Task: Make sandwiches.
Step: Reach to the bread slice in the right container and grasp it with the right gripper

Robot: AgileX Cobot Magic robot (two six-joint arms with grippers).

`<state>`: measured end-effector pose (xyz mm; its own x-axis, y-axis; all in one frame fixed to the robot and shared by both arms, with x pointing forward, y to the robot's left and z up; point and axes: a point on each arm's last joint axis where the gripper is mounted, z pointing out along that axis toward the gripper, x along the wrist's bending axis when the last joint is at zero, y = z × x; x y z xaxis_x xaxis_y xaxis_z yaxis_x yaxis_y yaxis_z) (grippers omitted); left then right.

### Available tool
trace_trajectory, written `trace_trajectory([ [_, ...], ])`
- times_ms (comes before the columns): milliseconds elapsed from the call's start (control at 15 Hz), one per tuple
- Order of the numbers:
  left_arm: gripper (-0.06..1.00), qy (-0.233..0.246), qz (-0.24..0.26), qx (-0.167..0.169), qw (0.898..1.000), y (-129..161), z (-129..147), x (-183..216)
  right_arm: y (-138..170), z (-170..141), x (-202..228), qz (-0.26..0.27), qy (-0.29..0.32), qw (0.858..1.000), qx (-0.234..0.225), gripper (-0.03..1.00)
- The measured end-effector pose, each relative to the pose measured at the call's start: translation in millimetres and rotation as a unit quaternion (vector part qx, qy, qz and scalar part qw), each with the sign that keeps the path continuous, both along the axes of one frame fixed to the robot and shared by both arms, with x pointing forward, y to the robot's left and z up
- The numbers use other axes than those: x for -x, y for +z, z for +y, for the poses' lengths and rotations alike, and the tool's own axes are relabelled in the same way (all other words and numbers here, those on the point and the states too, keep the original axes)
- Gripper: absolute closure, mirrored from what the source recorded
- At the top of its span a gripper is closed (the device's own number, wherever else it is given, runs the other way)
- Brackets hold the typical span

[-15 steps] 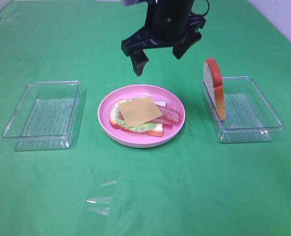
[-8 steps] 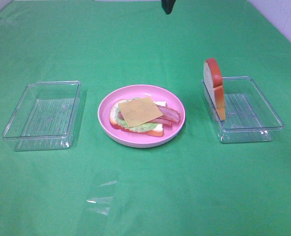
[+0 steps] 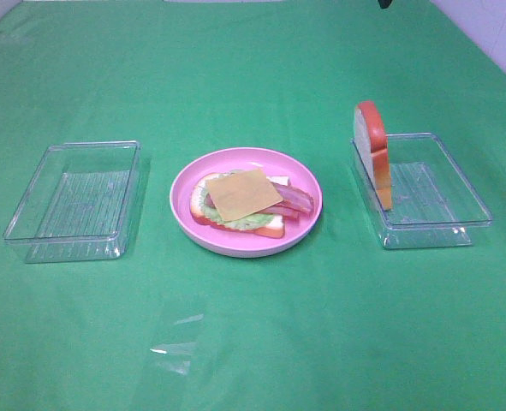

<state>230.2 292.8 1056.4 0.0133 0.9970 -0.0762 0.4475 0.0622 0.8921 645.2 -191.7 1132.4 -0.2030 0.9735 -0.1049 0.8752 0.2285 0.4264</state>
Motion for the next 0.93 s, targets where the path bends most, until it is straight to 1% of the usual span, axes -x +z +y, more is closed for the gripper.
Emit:
trace_trajectory([
  [267, -0.04, 0.0, 0.0, 0.0, 1.0, 0, 0, 0, -1, 1, 0, 0.003, 0.001, 1.0, -0.003, 0.01],
  [400, -0.04, 0.0, 0.0, 0.0, 1.0, 0, 0, 0, -11, 2, -5, 0.015, 0.001, 1.0, 0.0, 0.01],
  [600, -0.04, 0.0, 0.0, 0.0, 1.0, 0, 0, 0, -47, 7, -21, 0.054, -0.002, 0.998, 0.011, 0.01],
  [667, -0.04, 0.0, 0.0, 0.0, 1.0, 0, 0, 0, -52, 8, -23, 0.06, -0.003, 0.998, 0.012, 0.01],
  [933, -0.04, 0.0, 0.0, 0.0, 1.0, 0, 0, 0, -107, 17, -39, 0.124, -0.003, 0.992, 0.002, 0.01],
])
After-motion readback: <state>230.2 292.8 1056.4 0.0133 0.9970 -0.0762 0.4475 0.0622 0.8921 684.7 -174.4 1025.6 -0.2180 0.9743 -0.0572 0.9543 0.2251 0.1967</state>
